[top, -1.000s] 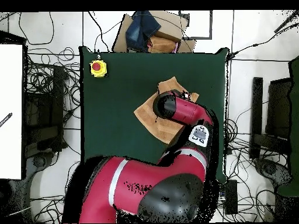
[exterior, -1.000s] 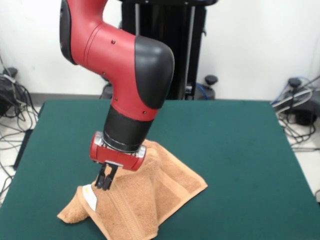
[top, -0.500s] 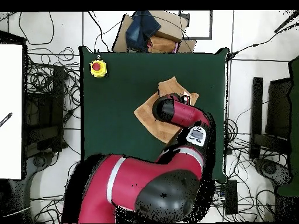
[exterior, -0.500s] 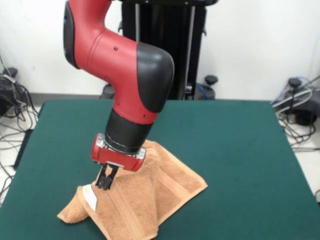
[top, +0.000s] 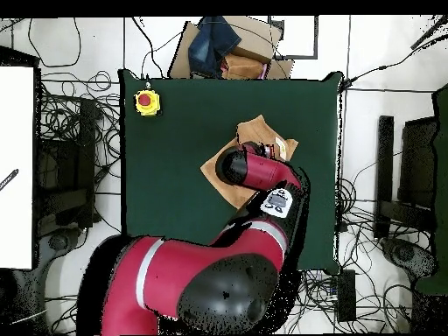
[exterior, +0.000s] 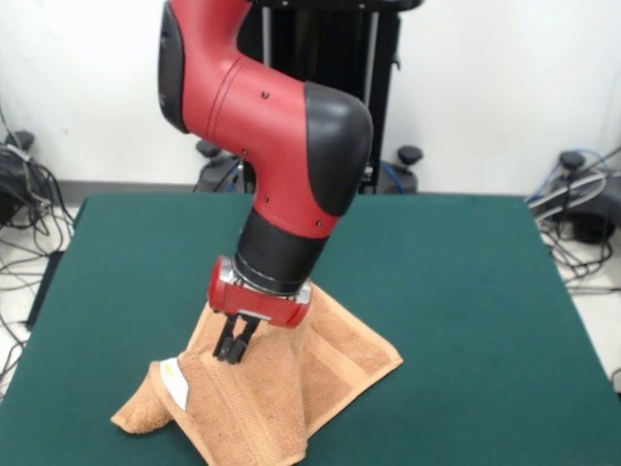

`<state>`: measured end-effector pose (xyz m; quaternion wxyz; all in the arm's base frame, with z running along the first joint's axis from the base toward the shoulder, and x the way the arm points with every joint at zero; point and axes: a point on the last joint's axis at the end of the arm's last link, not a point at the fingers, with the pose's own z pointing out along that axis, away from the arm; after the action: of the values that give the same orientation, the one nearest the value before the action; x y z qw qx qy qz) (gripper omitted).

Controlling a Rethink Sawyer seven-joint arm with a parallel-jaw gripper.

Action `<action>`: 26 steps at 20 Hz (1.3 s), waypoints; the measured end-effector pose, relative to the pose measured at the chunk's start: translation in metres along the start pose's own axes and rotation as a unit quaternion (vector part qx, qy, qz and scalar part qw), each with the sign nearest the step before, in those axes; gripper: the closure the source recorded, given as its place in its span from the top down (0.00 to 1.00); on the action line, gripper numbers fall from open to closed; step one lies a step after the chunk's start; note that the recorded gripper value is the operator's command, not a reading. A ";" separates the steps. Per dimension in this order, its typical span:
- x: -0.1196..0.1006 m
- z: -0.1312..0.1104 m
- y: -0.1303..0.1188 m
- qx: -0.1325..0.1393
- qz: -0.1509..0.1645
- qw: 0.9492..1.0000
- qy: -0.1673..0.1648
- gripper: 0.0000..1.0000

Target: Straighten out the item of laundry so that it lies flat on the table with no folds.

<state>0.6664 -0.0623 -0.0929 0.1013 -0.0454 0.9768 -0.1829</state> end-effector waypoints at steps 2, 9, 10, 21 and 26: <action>0.002 -0.004 0.002 0.000 -0.002 1.000 0.001 0.00; 0.005 -0.005 -0.003 0.000 0.003 1.000 0.004 0.00; 0.004 -0.005 -0.004 0.001 0.004 1.000 0.004 0.00; 0.018 -0.002 0.004 0.052 -0.056 0.997 0.014 0.00; 0.023 -0.001 0.023 0.083 -0.104 0.991 0.015 0.00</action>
<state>0.6426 -0.0435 -0.1040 0.0702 -0.1359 0.9497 -0.2733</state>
